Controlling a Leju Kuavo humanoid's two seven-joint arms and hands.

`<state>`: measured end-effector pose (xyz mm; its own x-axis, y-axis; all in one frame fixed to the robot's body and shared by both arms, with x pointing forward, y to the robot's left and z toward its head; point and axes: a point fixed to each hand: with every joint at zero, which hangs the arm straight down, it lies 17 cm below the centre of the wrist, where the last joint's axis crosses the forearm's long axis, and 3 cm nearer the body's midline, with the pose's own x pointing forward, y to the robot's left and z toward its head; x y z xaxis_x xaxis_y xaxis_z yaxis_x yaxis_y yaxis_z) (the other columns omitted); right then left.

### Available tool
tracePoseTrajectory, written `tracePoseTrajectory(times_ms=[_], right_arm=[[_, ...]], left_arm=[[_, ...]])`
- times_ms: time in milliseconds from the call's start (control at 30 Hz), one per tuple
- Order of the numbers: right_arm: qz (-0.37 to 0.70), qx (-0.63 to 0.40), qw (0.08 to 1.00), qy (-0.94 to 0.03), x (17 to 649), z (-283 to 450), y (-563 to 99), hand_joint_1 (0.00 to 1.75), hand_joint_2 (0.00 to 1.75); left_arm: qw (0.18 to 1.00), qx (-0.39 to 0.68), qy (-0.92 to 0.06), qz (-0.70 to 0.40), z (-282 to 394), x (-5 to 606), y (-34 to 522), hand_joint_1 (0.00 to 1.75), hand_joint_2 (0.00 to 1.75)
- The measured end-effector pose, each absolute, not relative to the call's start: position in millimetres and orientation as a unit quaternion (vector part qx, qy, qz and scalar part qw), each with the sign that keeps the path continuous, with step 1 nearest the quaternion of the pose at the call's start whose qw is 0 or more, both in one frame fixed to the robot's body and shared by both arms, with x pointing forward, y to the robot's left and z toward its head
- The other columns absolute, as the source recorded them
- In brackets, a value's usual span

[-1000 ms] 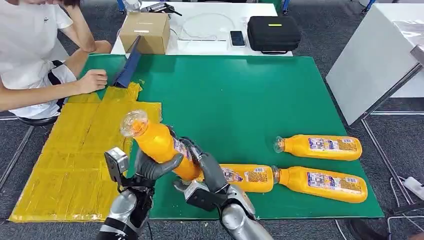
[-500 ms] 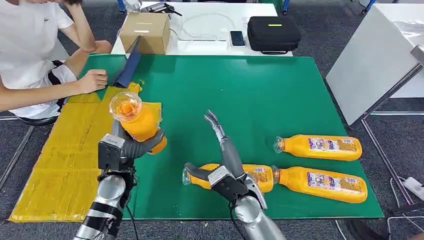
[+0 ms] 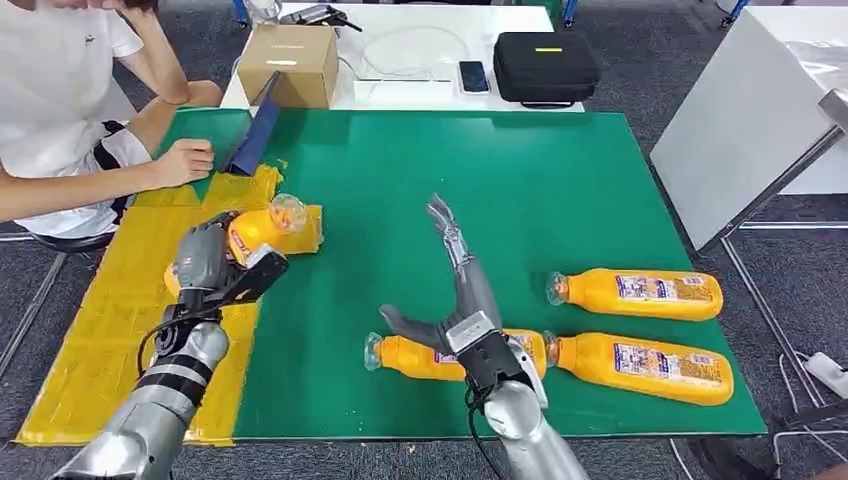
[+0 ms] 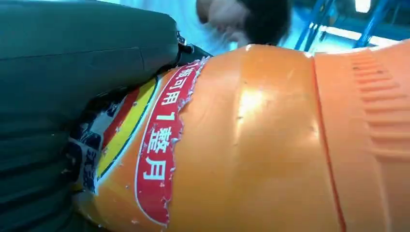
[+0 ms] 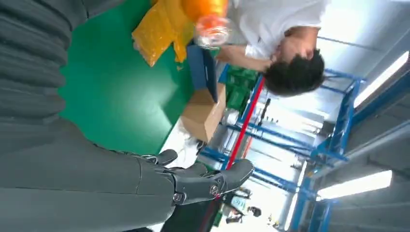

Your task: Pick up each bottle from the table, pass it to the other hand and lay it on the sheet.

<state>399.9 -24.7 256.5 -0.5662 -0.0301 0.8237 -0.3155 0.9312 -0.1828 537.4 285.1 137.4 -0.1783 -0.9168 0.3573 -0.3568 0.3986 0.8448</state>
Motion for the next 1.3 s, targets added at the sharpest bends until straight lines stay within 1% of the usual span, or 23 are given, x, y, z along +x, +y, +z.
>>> tracePoseTrajectory(times_ms=[200, 367, 433, 467, 500, 533, 733, 967, 1200, 1300], right_arm=[[0.163, 0.106, 0.447, -0.873, 399, 262, -20, 0.00, 1.75], [0.173, 0.118, 0.442, -0.872, 395, 262, -15, 0.00, 1.75], [0.176, 0.123, 0.438, -0.873, 393, 264, -13, 0.00, 1.75], [0.178, 0.124, 0.436, -0.874, 393, 265, -12, 0.00, 1.75], [0.180, 0.126, 0.434, -0.874, 392, 265, -11, 0.00, 1.75], [0.181, 0.126, 0.433, -0.874, 392, 265, -10, 0.00, 1.75], [0.194, 0.132, 0.423, -0.875, 392, 270, -3, 0.00, 1.75], [0.204, 0.134, 0.420, -0.874, 390, 269, 4, 0.00, 1.75], [0.212, 0.132, 0.420, -0.873, 389, 266, 7, 0.00, 1.75], [0.215, 0.128, 0.420, -0.872, 389, 264, 7, 0.00, 1.75]], left_arm=[[0.463, 0.471, -0.665, -0.348, 113, 542, 294, 1.75, 1.75], [0.448, 0.487, -0.629, -0.407, 92, 538, 286, 1.75, 1.75], [0.433, 0.512, -0.596, -0.441, 82, 535, 286, 1.75, 1.75], [0.421, 0.525, -0.577, -0.462, 76, 533, 286, 1.69, 1.75], [0.421, 0.531, -0.567, -0.468, 70, 530, 289, 0.66, 1.75], [0.419, 0.532, -0.564, -0.473, 68, 528, 289, 0.00, 1.75], [0.420, 0.551, -0.543, -0.474, 65, 526, 295, 0.00, 1.75], [0.423, 0.542, -0.542, -0.484, 57, 525, 291, 0.00, 1.75], [0.448, 0.514, -0.562, -0.469, 52, 525, 293, 0.00, 1.75], [0.460, 0.488, -0.588, -0.452, 53, 524, 288, 0.00, 1.75]])
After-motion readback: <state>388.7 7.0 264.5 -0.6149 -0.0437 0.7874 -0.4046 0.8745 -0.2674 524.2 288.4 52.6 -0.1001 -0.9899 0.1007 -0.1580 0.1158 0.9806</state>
